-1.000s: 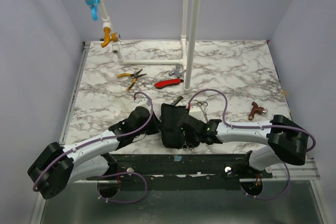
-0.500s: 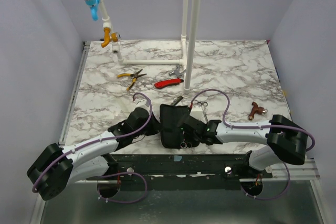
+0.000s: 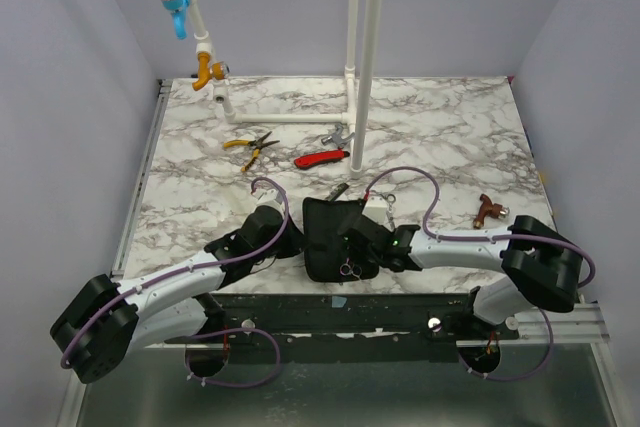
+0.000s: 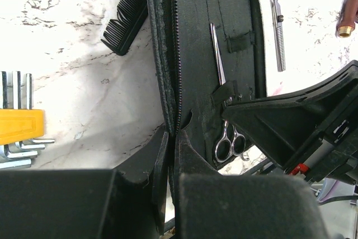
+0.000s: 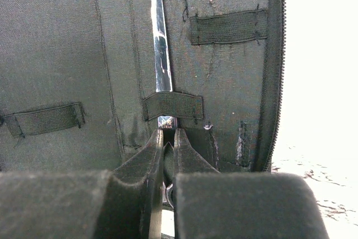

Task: Sort the hair-cutting tools
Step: Place the scissors in the hairdressing tool bag.

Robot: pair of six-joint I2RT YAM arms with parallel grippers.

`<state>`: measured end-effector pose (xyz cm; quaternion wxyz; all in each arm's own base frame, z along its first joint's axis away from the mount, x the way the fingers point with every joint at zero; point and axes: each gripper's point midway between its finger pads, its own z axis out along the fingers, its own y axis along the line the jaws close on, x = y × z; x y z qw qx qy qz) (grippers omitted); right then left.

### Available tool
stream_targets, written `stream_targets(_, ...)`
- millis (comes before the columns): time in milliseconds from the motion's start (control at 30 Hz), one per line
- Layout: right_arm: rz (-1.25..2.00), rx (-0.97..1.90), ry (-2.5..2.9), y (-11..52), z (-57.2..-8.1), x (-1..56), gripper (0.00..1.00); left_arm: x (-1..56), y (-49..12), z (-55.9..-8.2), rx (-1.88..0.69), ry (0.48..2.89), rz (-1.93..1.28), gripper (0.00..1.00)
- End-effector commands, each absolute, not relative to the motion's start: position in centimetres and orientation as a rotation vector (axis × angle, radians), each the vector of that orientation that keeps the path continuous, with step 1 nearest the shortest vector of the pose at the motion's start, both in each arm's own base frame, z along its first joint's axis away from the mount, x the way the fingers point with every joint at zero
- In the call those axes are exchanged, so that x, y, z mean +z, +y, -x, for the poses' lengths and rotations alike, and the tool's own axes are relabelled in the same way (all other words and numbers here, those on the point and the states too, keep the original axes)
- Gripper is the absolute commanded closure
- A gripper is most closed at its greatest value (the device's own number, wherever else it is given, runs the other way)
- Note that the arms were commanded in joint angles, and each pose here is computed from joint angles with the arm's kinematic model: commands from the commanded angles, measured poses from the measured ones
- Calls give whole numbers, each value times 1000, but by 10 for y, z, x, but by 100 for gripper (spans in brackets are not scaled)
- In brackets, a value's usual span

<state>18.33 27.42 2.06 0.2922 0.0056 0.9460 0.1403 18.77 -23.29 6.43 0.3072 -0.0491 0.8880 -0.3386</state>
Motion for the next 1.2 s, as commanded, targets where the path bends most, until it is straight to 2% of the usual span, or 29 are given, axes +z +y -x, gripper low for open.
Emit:
stream_targets(0,-7,255,2546,249,-182,5,87,57,-227,-184,-853,2364,100,100)
stream_targets(133,4,278,2553,241,-174,15,66,57,-225,-185,-843,2359,108,100)
stream_targets(233,26,303,2579,239,-166,18,61,57,-225,-186,-836,2356,111,100)
stream_targets(467,115,393,2623,239,-147,17,62,57,-225,-187,-834,2360,114,100)
stream_targets(833,182,428,2637,254,-144,6,64,58,-226,-187,-838,2363,114,100)
stream_targets(967,149,399,2638,251,-146,-1,70,58,-227,-186,-844,2365,107,100)
stream_targets(1167,100,380,2626,249,-150,-10,86,59,-229,-184,-851,2369,77,100)
